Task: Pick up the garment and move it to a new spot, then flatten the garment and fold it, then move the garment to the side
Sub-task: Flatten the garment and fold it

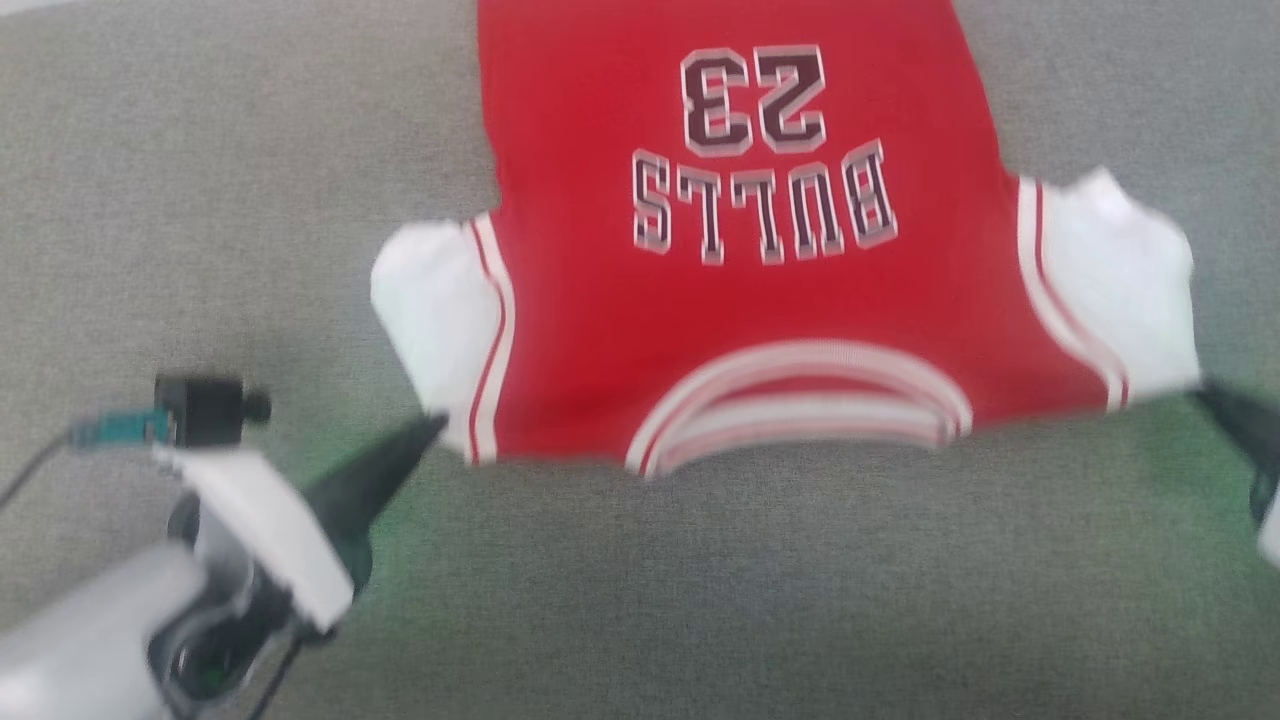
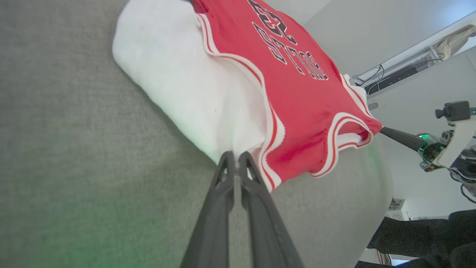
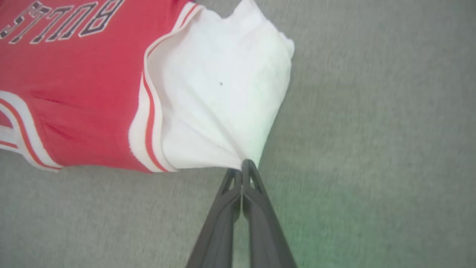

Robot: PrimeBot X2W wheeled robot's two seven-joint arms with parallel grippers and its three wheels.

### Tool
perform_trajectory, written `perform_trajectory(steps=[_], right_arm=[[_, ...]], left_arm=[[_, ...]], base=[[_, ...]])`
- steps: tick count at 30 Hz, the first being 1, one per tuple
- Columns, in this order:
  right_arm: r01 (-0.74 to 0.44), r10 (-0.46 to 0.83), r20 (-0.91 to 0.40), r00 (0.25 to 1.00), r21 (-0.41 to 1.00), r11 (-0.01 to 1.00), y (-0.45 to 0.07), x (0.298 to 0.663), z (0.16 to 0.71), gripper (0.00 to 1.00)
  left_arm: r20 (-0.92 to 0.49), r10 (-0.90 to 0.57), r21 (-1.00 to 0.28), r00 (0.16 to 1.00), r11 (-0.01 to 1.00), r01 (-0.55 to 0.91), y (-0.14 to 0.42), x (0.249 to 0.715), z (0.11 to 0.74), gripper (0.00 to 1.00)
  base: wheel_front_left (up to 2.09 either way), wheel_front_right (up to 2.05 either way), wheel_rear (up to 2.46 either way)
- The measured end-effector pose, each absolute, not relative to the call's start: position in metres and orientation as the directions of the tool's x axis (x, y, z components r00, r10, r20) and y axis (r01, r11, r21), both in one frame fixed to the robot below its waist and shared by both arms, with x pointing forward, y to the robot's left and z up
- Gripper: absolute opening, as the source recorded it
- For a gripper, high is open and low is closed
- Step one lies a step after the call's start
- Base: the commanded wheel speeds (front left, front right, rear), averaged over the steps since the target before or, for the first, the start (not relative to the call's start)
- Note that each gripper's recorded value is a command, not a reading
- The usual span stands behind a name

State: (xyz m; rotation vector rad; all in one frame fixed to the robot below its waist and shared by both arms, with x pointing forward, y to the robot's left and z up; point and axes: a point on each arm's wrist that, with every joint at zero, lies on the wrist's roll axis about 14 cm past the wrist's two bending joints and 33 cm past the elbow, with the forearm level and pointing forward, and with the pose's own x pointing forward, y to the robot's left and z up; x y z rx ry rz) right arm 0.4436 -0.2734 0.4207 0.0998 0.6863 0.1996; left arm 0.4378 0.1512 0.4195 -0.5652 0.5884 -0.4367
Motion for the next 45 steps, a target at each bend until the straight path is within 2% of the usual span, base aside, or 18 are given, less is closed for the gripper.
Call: perform_trajectory(steps=[10, 14, 19, 30, 34, 35, 36, 41, 45], right_arm=[[-0.083, 0.233, -0.73, 0.642, 0.236, 0.968, -0.259, 0.347, 0.394, 0.0], [-0.064, 0.226, -0.75, 0.621, 0.239, 0.969, -0.253, 0.327, 0.397, 0.0], [-0.078, 0.228, -0.758, 0.612, 0.228, 0.97, -0.243, 0.325, 0.4, 0.0], [-0.162, 0.227, -0.841, 0.491, 0.168, 0.972, -0.228, 0.327, 0.358, 0.0], [-0.182, 0.222, -0.84, 0.494, 0.15, 0.972, -0.228, 0.33, 0.351, 0.0], [-0.178, 0.221, -0.835, 0.503, 0.15, 0.972, -0.229, 0.331, 0.351, 0.4], [-0.173, 0.218, -0.831, 0.512, 0.149, 0.974, -0.23, 0.332, 0.352, 1.0], [-0.153, 0.235, -0.78, 0.58, 0.178, 0.972, -0.23, 0.348, 0.377, 1.0], [-0.163, 0.185, -0.723, 0.666, 0.101, 0.981, -0.252, 0.375, 0.424, 1.0]], left_arm=[[-0.471, -0.562, -0.613, 0.68, 0.763, 0.206, 0.159, 0.374, 0.397, 0.0], [-0.499, -0.574, -0.612, 0.649, 0.764, 0.205, 0.161, 0.352, 0.392, 0.0], [-0.5, -0.563, -0.599, 0.658, 0.774, 0.207, 0.163, 0.351, 0.388, 0.0], [-0.55, -0.553, -0.559, 0.625, 0.801, 0.217, 0.15, 0.357, 0.354, 0.0], [-0.563, -0.55, -0.542, 0.616, 0.809, 0.227, 0.149, 0.359, 0.344, 0.0], [-0.566, -0.55, -0.541, 0.615, 0.81, 0.227, 0.149, 0.359, 0.343, 0.0], [-0.564, -0.549, -0.542, 0.617, 0.81, 0.226, 0.149, 0.36, 0.342, 0.0], [-0.557, -0.556, -0.55, 0.617, 0.803, 0.228, 0.146, 0.362, 0.341, 0.0], [-0.542, -0.563, -0.556, 0.624, 0.797, 0.236, 0.145, 0.362, 0.344, 0.0]], base=[[0.0, 0.0, 0.0], [0.0, 0.0, 0.0], [0.0, 0.0, 0.0], [0.0, 0.0, 0.0], [0.0, 0.0, 0.0], [0.0, 0.0, 0.0], [0.0, 0.0, 0.0], [0.0, 0.0, 0.0], [0.0, 0.0, 0.0]])
